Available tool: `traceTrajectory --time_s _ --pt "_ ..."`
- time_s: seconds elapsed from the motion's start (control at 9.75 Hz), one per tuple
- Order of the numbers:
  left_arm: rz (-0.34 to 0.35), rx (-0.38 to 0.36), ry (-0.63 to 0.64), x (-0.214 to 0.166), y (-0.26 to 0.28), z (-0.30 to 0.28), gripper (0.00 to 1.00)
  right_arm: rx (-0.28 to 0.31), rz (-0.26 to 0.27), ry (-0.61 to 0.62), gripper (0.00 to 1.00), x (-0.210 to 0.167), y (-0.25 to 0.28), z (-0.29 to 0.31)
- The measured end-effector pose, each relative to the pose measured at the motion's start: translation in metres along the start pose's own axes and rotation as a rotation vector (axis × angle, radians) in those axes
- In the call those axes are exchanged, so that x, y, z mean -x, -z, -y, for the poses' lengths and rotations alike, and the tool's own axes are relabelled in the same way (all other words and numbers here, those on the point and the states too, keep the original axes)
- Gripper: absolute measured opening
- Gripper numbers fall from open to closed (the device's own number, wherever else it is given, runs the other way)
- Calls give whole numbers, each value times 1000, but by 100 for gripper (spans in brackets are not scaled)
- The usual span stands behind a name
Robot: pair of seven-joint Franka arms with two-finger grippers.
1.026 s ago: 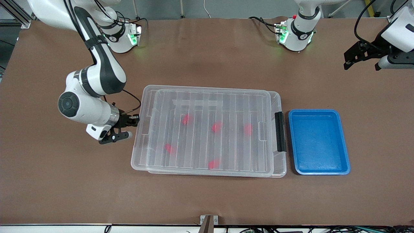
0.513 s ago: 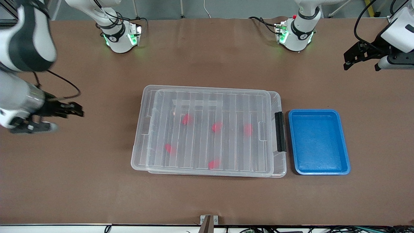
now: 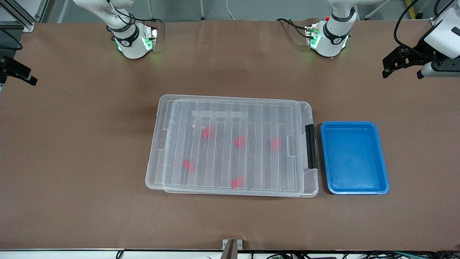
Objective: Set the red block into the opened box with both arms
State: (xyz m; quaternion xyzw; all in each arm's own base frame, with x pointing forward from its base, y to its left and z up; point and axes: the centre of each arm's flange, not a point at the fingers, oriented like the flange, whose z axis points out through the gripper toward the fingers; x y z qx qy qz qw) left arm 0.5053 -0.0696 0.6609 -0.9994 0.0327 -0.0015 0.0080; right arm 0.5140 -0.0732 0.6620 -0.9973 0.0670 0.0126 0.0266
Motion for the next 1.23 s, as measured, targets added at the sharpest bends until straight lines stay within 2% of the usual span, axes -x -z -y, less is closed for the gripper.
traceTrajectory --time_s 0.41,0.72,1.23 --pt "-8 0 5 2 4 2 100 4 -7 -13 100 -1 1 -7" --pt "-21 0 5 3 11 2 100 73 -8 30 100 -1 2 0" --pt "-35 1 11 3 19 5 100 75 -8 34 100 -2 2 2"
